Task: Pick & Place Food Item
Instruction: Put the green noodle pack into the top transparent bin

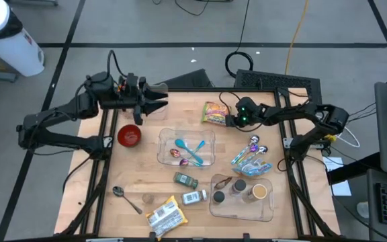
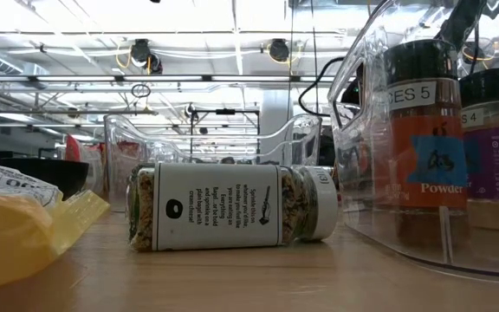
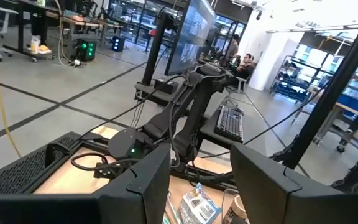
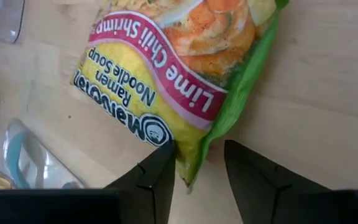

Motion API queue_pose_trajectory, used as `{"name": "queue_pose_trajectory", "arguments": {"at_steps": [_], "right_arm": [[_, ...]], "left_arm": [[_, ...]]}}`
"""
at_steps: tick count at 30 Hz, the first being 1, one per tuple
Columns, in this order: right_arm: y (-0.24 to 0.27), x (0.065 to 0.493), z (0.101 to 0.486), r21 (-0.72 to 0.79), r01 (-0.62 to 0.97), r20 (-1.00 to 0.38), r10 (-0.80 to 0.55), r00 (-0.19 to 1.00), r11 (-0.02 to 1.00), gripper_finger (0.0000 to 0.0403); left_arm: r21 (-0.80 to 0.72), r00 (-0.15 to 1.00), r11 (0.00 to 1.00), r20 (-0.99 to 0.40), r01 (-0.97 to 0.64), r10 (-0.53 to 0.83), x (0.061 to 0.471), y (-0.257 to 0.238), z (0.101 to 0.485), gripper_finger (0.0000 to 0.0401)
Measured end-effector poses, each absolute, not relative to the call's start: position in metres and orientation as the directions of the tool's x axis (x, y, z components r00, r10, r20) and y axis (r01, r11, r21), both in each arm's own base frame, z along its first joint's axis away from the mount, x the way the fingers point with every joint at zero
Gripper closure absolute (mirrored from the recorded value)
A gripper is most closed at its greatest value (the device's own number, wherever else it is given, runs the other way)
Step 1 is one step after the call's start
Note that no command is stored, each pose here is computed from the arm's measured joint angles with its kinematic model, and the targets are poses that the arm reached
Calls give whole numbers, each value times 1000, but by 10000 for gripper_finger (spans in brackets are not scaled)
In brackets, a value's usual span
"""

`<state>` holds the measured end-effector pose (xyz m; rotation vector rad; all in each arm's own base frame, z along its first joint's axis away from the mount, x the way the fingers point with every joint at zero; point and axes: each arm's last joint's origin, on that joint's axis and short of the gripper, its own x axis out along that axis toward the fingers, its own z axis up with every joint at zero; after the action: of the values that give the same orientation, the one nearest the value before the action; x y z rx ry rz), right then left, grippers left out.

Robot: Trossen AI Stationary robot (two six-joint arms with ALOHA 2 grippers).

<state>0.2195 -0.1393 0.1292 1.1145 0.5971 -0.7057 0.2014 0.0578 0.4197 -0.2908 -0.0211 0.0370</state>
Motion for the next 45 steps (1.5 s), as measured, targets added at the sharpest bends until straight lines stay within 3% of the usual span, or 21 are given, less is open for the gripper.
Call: {"name": "queue_pose_trajectory", "arguments": {"at_steps": [9,17,29,38,45], "right_arm": [[-142,222,133,609,734,-700,-232,676,299,394],[-146,227,147,677,652,-600,-258,757,342,400],[-138,215,212,758,443,-323,-314,893,479,402],[-120,207,241,752,285,-223,-178,958,594,402],[-95,217,270,660,185,-293,22,956,728,403]], "left_arm": [[-290,999,957,17,-25,32,193,75,420,226],[-304,998,951,-17,-58,55,182,84,419,226],[-366,980,919,-182,-146,83,162,82,406,226],[-411,956,901,-295,-138,12,194,87,384,226],[-417,959,908,-274,-45,-78,233,90,371,226]]}}
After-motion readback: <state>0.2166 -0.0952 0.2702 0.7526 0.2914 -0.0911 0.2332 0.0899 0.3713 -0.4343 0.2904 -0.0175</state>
